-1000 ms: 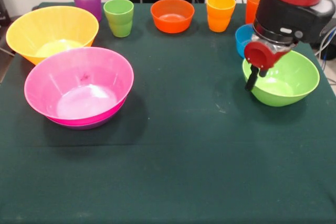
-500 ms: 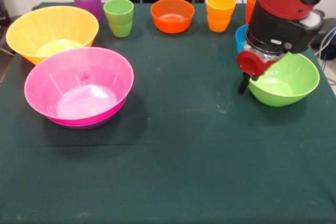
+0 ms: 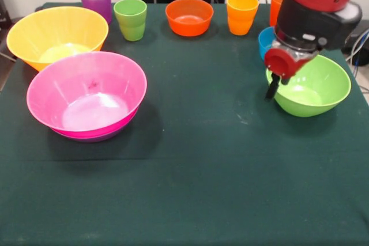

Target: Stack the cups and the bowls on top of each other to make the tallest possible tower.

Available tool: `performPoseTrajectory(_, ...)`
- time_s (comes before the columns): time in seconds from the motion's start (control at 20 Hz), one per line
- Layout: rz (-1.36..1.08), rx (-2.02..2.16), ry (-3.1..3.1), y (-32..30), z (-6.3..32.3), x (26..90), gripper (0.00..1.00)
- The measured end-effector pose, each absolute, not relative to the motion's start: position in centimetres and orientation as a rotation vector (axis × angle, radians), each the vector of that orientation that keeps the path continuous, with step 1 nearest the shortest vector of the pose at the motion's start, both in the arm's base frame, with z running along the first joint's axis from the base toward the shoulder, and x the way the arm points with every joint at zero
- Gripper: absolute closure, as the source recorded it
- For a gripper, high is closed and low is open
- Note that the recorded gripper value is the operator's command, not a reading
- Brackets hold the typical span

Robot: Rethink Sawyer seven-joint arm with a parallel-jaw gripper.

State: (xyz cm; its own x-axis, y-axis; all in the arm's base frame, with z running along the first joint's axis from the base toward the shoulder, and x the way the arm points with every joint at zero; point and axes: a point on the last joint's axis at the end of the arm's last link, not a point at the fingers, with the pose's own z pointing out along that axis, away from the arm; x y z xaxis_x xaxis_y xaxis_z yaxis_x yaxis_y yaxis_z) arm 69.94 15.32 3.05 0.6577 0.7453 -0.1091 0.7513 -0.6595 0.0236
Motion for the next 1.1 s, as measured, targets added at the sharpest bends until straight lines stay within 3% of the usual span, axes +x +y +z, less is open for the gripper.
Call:
performPoseTrajectory(0.85, 0.016, 2.813, 1.272, 19.8, 14.2, 67.0, 0.00)
performPoseTrajectory(1.1, -0.001, 2.848, 1.223, 18.7, 15.2, 64.5, 0.00)
